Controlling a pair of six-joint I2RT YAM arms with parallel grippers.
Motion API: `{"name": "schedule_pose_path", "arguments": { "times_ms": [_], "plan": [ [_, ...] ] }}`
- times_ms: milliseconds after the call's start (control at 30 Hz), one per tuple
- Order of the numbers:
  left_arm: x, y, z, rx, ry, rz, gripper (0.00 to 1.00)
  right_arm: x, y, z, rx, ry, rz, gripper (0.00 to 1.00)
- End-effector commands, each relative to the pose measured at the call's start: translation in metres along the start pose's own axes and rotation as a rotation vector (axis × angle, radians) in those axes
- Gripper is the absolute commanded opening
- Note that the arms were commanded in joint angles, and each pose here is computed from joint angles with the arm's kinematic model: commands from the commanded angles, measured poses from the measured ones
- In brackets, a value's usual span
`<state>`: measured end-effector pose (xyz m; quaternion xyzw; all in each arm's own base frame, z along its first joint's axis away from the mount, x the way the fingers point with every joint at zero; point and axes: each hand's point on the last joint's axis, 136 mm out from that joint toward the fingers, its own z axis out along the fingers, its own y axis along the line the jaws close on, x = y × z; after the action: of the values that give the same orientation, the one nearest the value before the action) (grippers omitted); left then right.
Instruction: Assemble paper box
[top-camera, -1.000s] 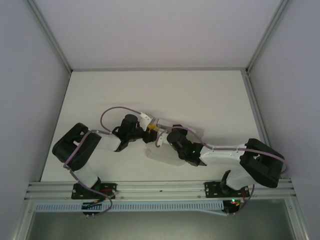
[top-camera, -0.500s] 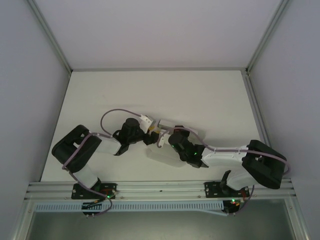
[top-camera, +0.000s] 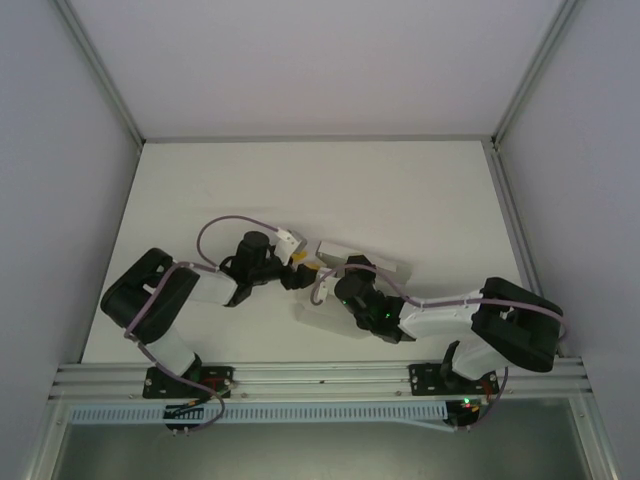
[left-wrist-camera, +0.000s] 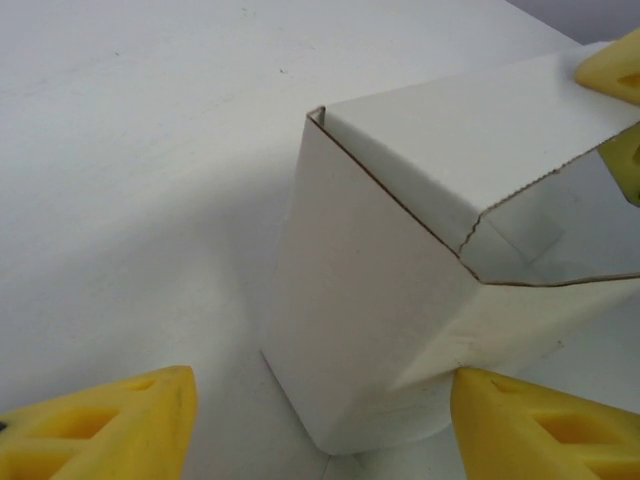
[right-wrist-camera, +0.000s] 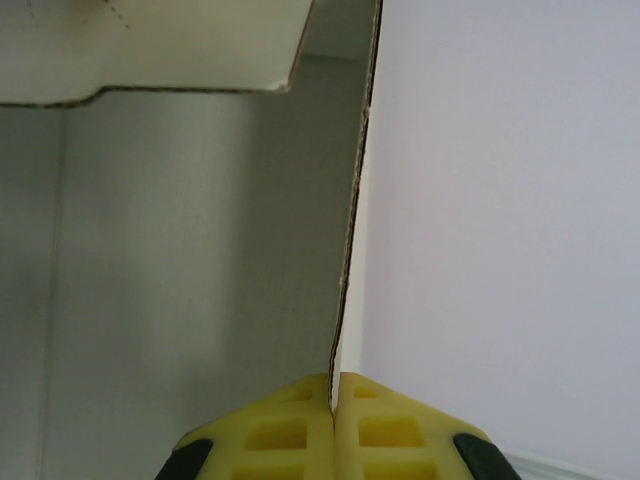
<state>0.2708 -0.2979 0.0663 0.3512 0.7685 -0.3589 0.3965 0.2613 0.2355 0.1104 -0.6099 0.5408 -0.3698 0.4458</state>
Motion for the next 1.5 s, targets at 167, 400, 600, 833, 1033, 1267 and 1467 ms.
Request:
{"name": "schedule_pose_path", "arguments": {
  "times_ms": [167,400,600,833,1033,1267,1467],
  "plan": [
    [-0.021,0.009,0.017,-0.032,-0.053,0.039,0.76,-0.002,0.041,-0.007,-0.163,-0.055,-0.103,0.00],
    [-0.035,0.016,0.034,-0.049,-0.068,0.049,0.43,-0.007,0.044,-0.008,-0.213,-0.071,-0.048,0.00],
    [-0.026,0.059,0.027,-0.460,-0.057,0.067,0.00,-0.002,0.041,-0.008,-0.215,-0.046,-0.009,0.00],
    [-0.002,0.113,-0.025,-0.947,-0.083,-0.022,0.00,0.007,0.039,-0.008,-0.217,-0.011,0.039,0.00],
    [0.008,0.127,-0.052,-1.129,-0.125,-0.087,0.00,0.010,0.039,-0.011,-0.232,-0.003,0.078,0.00],
    [0.022,0.123,-0.032,-1.030,-0.060,-0.058,0.03,0.012,0.040,-0.011,-0.252,0.006,0.100,0.00],
    [0.019,0.093,-0.004,-0.772,-0.042,0.031,0.38,0.014,0.035,-0.006,-0.260,0.014,0.146,0.00]
  ]
}}
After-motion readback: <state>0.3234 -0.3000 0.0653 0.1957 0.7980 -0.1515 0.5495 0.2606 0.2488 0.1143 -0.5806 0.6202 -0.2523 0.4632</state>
